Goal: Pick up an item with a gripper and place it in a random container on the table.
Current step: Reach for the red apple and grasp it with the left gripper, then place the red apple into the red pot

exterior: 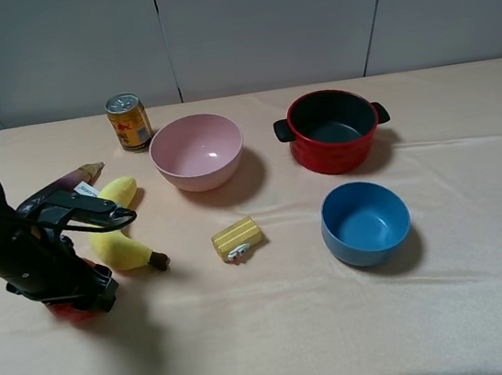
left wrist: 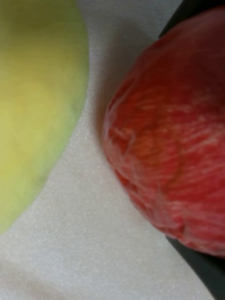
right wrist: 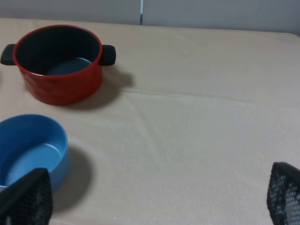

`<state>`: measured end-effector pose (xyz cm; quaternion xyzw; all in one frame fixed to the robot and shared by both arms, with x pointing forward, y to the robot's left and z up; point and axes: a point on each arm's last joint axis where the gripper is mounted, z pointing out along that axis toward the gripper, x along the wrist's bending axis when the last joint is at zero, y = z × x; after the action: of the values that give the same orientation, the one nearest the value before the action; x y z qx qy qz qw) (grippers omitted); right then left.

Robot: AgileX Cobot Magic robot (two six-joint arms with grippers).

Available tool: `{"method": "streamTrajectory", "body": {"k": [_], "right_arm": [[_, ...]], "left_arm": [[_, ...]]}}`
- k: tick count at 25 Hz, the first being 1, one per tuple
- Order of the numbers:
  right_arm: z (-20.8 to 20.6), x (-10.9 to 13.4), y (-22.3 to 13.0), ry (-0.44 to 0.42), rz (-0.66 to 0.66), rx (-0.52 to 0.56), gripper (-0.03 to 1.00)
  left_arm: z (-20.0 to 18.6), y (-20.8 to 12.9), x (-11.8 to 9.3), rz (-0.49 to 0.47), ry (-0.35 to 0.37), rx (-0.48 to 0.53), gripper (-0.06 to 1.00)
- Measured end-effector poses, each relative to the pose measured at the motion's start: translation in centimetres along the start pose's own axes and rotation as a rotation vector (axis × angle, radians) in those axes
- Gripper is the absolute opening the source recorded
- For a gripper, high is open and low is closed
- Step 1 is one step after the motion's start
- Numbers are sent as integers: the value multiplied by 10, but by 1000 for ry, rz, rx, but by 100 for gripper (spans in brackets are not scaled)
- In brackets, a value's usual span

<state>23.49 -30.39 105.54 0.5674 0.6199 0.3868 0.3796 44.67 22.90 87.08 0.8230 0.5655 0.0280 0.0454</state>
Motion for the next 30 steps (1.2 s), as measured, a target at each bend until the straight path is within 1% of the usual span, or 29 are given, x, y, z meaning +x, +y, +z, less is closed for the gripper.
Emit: {"method": "streamTrajectory", "body": {"k": [12,17,23,25,30], "right_arm": [[0,0,0,0,0,0,69],[0,0,0,0,0,0,69],[0,0,0,0,0,0,69],[0,0,0,0,0,0,69],[0,0,0,0,0,0,69]], "left_arm": [[0,-1,0,0,-1,9,72],[-2,-2,0,0,-4,67,72],[-18,12,-1,-4,-16,173,72],[-24,18,-2,-16,-29,203,72],[-43,37,-6,-58,-81,240,72]]}}
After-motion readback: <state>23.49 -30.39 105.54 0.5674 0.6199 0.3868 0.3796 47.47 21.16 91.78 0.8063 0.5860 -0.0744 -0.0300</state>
